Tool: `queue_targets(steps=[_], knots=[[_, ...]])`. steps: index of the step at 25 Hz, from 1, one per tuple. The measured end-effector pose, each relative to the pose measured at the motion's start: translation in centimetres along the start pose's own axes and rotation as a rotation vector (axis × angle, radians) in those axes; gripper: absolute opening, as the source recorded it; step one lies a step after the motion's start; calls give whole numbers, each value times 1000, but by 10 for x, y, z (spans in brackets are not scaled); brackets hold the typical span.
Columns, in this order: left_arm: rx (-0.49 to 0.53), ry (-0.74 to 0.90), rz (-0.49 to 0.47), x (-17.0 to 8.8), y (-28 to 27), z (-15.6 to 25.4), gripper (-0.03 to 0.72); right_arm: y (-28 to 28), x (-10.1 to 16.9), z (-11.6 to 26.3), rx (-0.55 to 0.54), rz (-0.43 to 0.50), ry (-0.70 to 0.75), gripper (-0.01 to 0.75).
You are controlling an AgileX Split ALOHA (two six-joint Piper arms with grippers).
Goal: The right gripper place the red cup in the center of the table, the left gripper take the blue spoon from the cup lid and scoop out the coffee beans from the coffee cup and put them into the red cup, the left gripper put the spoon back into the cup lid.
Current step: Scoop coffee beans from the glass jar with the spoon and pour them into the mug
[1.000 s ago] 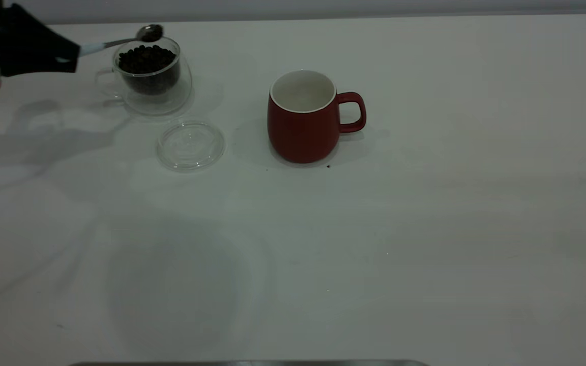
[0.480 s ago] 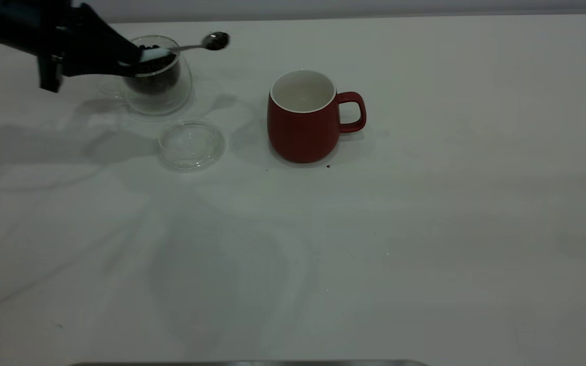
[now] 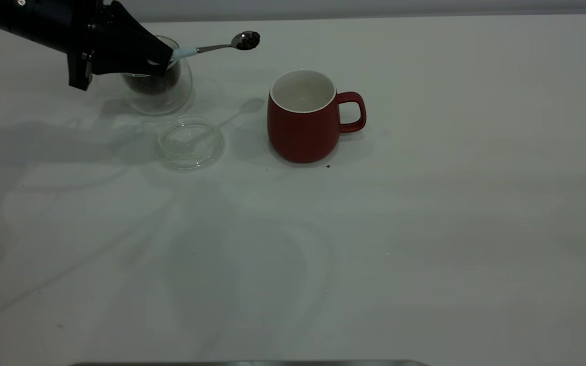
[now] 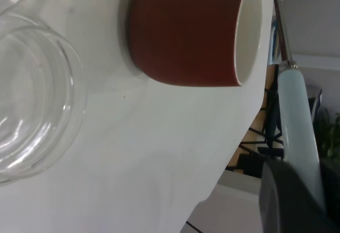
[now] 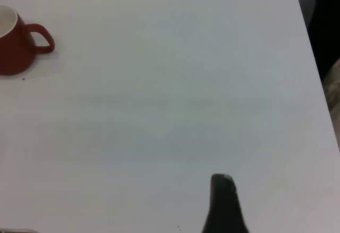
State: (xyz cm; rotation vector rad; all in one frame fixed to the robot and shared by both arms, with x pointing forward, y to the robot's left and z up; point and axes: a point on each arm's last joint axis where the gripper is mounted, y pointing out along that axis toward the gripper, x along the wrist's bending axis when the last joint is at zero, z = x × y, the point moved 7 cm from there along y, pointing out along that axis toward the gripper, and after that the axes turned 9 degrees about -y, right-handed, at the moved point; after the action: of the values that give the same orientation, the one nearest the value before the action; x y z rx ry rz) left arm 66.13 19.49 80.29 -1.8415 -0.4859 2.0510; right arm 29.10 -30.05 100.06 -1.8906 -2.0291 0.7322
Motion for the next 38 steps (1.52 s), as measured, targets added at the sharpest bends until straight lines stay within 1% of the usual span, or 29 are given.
queue_targets(steps=[10, 14, 24, 30, 38], knots=[[69, 37, -8, -14, 29, 10, 126, 0, 0, 0, 0, 0, 0, 573], [80, 43, -10, -16, 34, 12, 126, 0, 0, 0, 0, 0, 0, 573], [127, 44, -71, -7, 33, 20, 126, 0, 0, 0, 0, 0, 0, 573], [128, 44, -73, -6, 33, 20, 126, 0, 0, 0, 0, 0, 0, 573], [139, 94, -72, -8, 36, 21, 126, 0, 0, 0, 0, 0, 0, 573]])
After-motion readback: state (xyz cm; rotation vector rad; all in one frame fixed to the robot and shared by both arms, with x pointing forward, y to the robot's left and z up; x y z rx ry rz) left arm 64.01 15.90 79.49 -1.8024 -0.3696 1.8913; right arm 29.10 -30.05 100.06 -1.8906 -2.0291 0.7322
